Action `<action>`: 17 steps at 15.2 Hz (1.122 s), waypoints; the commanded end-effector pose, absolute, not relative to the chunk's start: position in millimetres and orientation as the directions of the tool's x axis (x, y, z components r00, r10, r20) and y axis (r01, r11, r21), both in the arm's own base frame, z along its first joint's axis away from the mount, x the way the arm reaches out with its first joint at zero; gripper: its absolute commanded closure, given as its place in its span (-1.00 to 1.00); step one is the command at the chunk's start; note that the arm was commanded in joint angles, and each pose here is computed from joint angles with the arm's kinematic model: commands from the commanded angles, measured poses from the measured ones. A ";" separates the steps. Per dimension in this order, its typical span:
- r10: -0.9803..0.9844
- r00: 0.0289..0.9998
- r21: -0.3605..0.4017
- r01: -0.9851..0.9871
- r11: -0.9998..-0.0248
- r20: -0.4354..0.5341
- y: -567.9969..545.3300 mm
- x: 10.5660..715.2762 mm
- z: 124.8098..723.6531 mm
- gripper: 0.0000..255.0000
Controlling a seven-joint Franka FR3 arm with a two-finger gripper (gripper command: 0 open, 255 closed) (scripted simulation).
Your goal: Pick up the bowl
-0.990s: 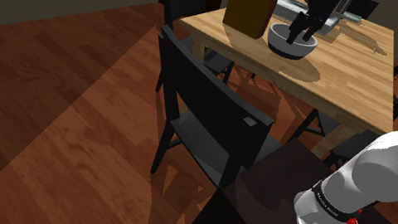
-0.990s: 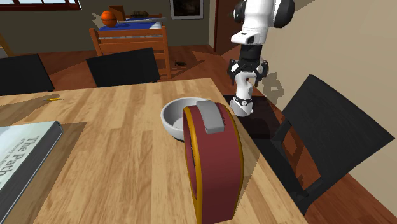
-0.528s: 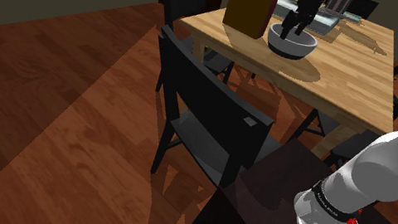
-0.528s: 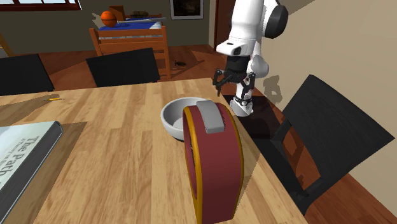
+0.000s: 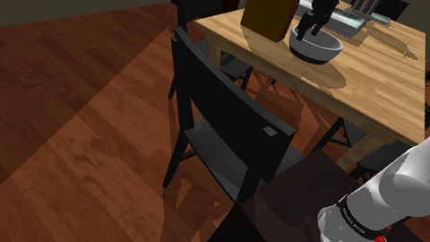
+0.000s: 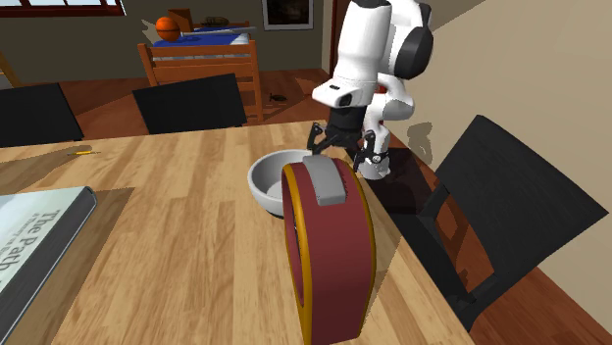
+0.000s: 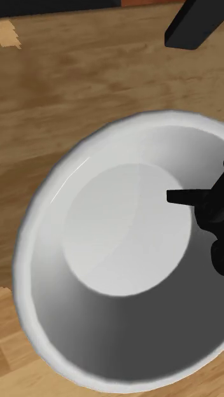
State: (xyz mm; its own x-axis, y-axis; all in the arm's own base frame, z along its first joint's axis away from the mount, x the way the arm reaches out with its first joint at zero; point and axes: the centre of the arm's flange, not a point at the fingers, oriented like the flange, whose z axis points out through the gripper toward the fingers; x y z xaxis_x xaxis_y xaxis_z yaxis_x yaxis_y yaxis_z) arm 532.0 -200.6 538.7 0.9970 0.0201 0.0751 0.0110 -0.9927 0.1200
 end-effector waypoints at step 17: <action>0.021 0.997 0.121 0.012 -0.993 0.075 -202.3 532.8 515.2 1.00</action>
State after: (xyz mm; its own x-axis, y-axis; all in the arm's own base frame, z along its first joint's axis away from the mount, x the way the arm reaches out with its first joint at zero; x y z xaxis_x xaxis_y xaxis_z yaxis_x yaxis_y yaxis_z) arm 533.0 -202.5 512.0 0.9970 0.0205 0.0748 0.0114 -0.9926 0.1208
